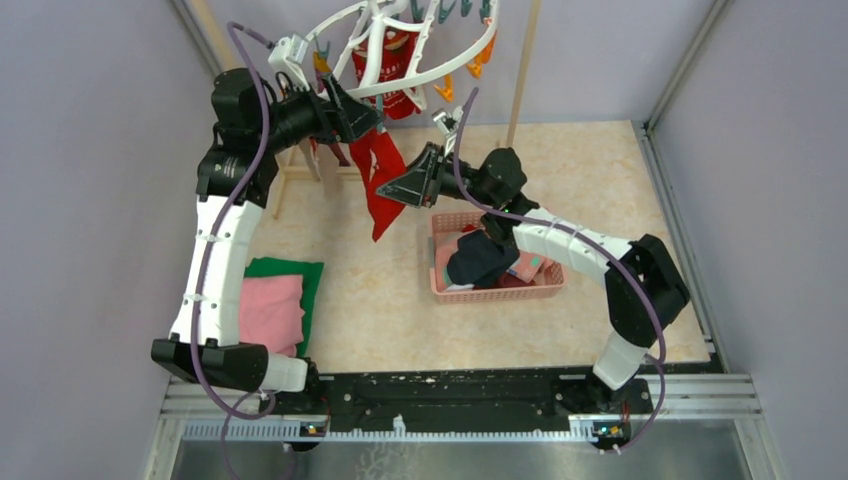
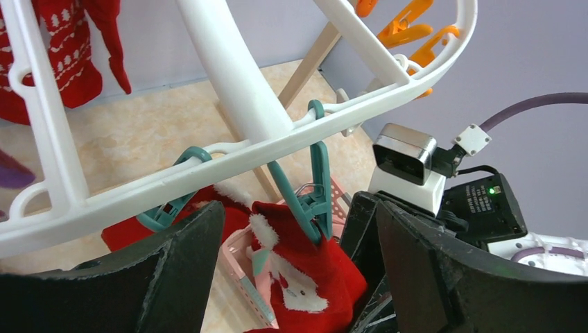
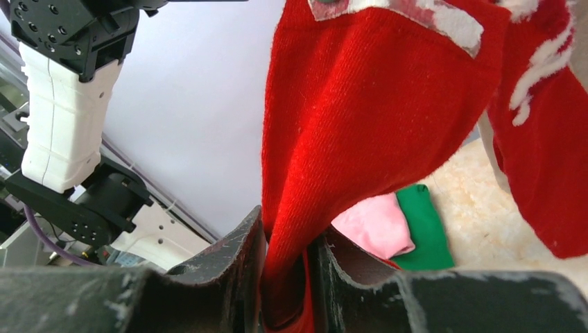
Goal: Remove the socks clipped to the hanger
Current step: Remove the sock from the hanger.
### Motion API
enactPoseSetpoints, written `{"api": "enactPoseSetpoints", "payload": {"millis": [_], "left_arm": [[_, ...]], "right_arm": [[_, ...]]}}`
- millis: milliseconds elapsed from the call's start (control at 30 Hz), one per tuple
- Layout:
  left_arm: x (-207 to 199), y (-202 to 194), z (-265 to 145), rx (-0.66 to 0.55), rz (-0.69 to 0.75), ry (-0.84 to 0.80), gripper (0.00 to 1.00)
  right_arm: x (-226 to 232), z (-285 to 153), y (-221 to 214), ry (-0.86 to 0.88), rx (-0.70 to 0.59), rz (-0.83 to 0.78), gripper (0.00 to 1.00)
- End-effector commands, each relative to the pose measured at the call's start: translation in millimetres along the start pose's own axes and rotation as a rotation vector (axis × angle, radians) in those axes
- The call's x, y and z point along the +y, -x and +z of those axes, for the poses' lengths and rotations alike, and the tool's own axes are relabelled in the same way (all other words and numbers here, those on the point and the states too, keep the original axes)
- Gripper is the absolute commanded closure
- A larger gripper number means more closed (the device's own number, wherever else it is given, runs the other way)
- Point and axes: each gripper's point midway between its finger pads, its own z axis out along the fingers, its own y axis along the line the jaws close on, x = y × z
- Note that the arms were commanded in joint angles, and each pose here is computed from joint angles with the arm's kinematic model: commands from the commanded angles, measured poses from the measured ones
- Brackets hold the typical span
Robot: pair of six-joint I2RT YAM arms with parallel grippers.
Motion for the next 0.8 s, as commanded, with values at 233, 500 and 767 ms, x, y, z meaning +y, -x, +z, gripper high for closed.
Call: {"api": "enactPoseSetpoints", "payload": {"millis": [233,500,767], "left_arm": [[-26,20,-5,-0.058,0.013,-0.1,0.16],[-21,22,2,-0.065,0.017,-0.087,0.23],[-11,20,8,-0.071,0.022,-0.033,0.35]], "right_arm": [[17,25,8,0.072,-0.02,-0.047,0.74],[15,27,4,0.075,-0.016,-0.037,0.74],[18,34,2,0.093,-0.012,-0.03,0.75]]}}
